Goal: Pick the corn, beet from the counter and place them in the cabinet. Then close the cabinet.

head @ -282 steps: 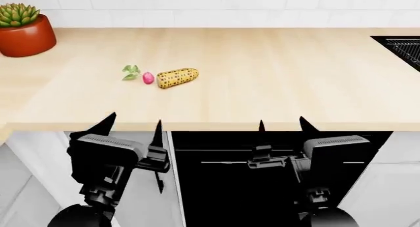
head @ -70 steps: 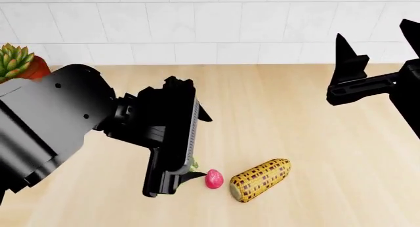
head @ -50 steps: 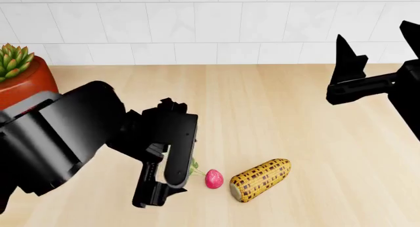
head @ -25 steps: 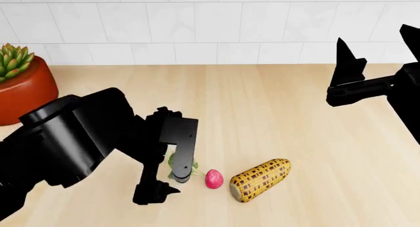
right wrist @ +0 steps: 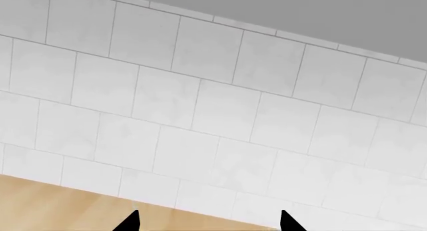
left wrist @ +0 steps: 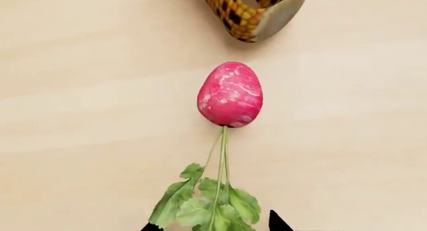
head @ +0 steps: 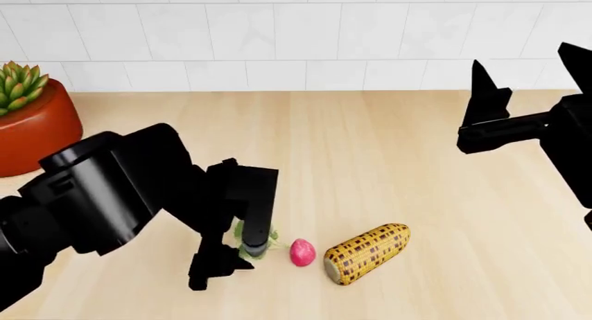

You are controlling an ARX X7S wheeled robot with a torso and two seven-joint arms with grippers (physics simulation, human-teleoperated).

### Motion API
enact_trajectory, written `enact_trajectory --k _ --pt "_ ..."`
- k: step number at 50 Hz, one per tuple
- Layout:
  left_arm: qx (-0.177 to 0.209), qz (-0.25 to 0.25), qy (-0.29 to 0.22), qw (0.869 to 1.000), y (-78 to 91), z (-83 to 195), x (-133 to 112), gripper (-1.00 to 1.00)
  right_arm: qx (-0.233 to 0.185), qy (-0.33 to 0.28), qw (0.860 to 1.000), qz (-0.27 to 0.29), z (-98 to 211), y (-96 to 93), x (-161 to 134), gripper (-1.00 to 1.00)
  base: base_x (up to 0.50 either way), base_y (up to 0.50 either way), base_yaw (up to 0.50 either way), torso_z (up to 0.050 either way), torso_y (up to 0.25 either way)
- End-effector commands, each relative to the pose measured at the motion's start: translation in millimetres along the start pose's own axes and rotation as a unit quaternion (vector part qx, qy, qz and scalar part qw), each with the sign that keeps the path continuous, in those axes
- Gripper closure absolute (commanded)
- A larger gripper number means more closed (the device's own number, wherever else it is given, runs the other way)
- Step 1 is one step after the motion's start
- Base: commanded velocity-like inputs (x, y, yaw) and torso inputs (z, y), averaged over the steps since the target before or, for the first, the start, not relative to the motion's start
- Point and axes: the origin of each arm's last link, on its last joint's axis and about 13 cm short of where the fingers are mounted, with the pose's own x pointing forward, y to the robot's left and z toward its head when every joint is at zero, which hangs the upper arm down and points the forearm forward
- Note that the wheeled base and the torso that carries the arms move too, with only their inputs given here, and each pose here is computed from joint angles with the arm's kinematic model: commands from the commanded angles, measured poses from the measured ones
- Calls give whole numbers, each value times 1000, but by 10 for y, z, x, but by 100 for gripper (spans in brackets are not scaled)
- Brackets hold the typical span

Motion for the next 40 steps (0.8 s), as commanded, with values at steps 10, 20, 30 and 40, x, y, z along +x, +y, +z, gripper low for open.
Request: enact_trajectory --k 10,20,30,40 --pt "23 42 17 999 -29 -4 46 100 1 0 1000 -3 -8 -11 -9 -100 0 0 0 0 -2" --pt "0 103 -6 995 -56 3 -109 100 2 0 1000 -5 -1 -23 -23 -100 0 0 0 0 -1" --pt "-14 193 -75 978 -95 -5 -325 100 1 -2 1000 -7 31 -36 -29 -100 0 0 0 0 0" --pt "19 300 -144 943 -373 183 -564 100 2 -6 1000 -7 60 -26 -20 -100 0 0 0 0 0"
